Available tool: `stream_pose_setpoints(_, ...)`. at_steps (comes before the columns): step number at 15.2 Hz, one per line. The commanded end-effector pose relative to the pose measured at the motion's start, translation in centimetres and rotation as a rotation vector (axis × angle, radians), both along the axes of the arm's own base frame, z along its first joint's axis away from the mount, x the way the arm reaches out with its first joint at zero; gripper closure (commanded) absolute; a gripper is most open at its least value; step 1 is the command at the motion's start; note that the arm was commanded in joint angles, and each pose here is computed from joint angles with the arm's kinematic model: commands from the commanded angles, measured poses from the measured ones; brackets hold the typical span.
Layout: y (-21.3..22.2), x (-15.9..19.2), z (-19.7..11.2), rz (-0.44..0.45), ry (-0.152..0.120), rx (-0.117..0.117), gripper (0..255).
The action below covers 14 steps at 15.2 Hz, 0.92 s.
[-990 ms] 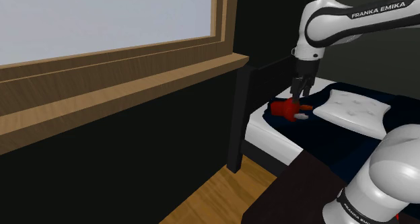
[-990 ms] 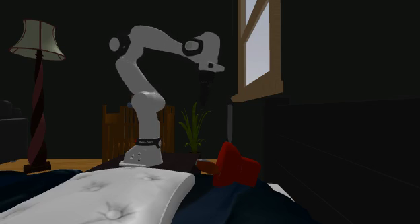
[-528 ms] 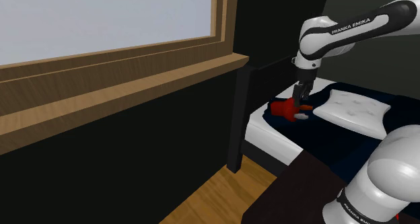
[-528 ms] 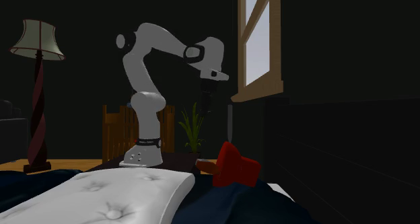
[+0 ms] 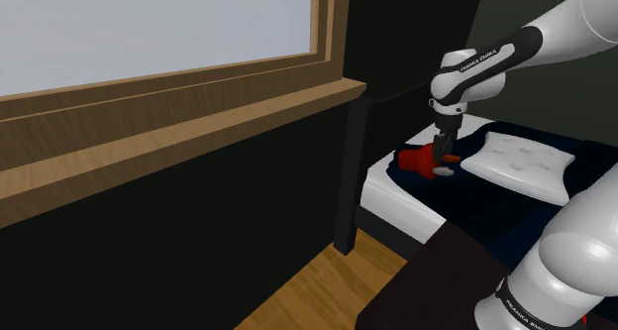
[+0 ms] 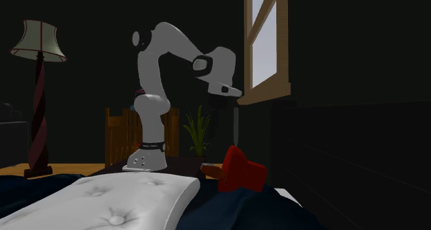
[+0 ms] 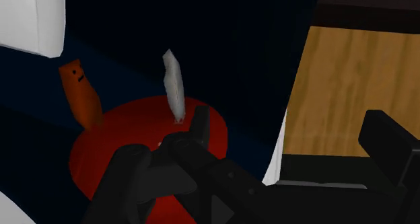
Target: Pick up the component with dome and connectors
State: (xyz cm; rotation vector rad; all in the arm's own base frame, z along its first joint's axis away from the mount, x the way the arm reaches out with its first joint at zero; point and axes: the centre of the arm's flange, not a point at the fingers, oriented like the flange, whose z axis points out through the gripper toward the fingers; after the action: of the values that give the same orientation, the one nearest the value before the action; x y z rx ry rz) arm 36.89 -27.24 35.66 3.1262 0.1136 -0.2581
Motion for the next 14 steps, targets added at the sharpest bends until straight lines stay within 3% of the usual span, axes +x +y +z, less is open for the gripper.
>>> stream_pose_setpoints(1,-1.9,0.5,-1.7,0.011,0.004,-0.003,0)
stream_pose_setpoints(7,-8.0,2.3,-6.4,0.04,0.014,-0.009,0)
stream_pose_setpoints(14,-8.1,2.3,-9.7,0.04,0.014,-0.009,0)
